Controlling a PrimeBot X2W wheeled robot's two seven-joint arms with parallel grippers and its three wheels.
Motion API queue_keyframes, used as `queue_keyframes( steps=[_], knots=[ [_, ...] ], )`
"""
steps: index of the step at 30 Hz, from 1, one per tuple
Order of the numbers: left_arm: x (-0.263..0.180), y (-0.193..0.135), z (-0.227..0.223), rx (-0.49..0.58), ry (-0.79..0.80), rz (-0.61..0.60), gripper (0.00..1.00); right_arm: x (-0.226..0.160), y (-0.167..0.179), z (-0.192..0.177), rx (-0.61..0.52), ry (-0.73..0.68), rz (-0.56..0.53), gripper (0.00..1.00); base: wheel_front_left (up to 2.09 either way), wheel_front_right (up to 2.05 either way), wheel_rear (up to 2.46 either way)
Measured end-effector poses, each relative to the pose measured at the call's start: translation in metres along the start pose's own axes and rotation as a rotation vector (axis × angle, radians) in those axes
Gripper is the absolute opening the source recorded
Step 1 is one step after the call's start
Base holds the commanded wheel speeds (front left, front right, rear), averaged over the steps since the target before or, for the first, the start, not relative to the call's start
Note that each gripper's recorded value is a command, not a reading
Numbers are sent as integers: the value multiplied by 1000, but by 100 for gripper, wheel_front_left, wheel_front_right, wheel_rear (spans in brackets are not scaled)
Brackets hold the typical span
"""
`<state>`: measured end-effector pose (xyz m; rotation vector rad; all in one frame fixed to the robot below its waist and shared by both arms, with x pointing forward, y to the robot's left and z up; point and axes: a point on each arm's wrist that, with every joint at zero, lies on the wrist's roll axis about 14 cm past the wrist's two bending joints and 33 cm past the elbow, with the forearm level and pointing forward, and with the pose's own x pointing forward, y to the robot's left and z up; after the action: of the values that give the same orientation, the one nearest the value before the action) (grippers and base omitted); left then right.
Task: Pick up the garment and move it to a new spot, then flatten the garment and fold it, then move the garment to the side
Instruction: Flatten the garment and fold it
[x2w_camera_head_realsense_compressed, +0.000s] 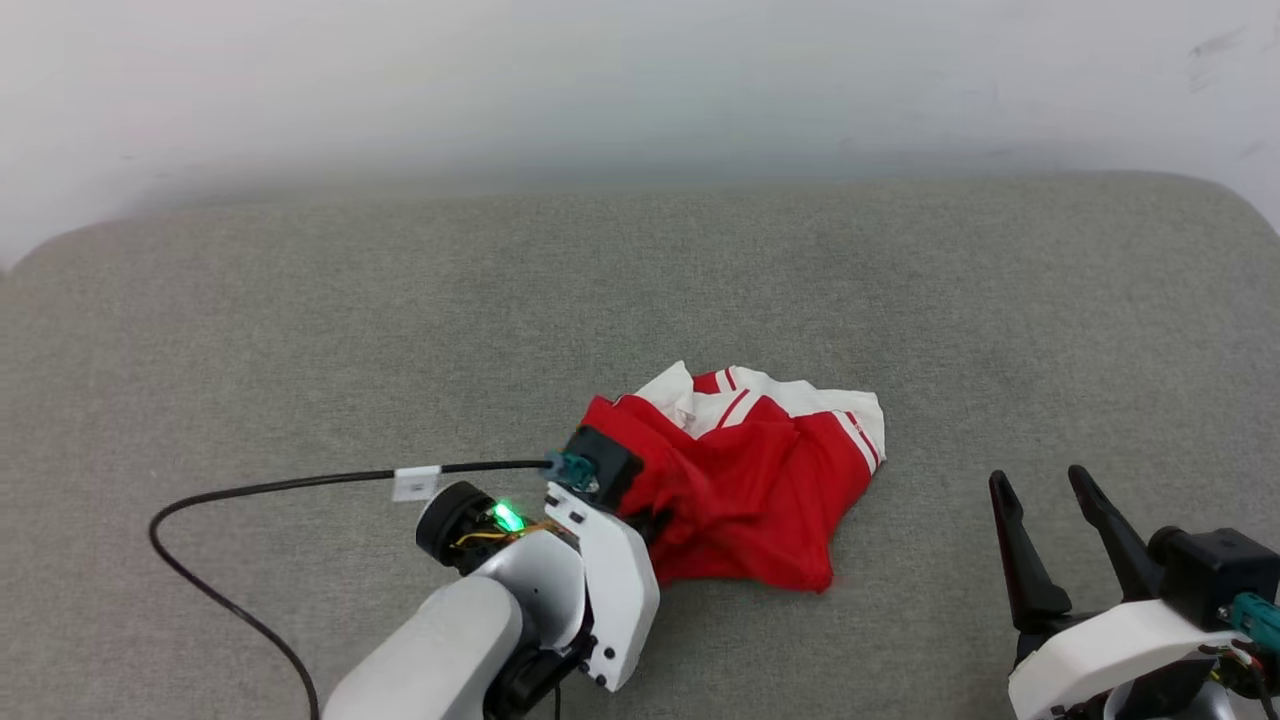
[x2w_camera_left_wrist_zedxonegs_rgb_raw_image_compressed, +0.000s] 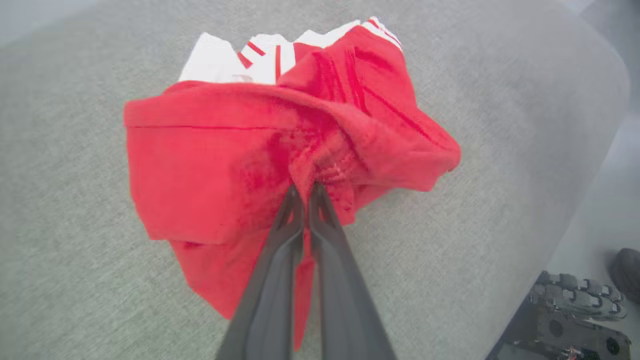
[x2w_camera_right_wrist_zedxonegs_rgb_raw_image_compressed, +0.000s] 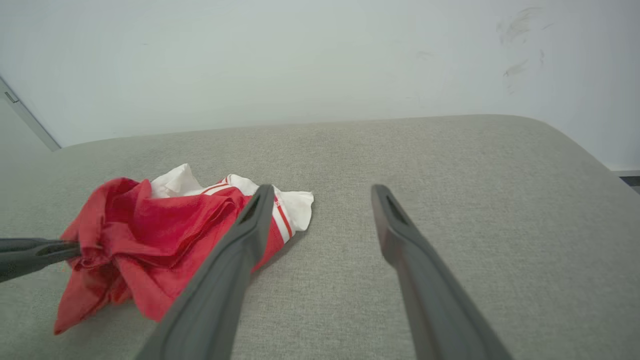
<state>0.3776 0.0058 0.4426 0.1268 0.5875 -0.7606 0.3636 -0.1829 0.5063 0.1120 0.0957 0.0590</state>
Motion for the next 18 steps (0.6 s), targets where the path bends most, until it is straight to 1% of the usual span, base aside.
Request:
queue_keyframes(
  steps=[2,4,6,8,11,13,15,18],
  knots=[
    [-10,9,18,-37,-95,49,0,-2,2,0,2,1,7,100,0,0,0],
    [-23,22,26,-86,-164,109,0,-1,4,2,4,-3,14,100,0,0,0],
    [-39,40,26,-137,-212,191,0,0,8,4,4,-8,26,100,0,0,0],
    [-58,60,15,-203,-231,279,0,0,12,5,3,-12,40,100,0,0,0],
    [-85,86,-13,-319,-228,410,0,0,17,7,1,-17,54,100,0,0,0],
    [-102,98,-43,-401,-192,488,0,0,20,8,0,-16,64,100,0,0,0],
    [-115,102,-74,-484,-145,547,0,1,22,9,-1,-20,68,100,0,0,0],
    [-127,95,-121,-608,-59,587,0,1,23,11,-2,-24,72,100,0,0,0]
  ],
)
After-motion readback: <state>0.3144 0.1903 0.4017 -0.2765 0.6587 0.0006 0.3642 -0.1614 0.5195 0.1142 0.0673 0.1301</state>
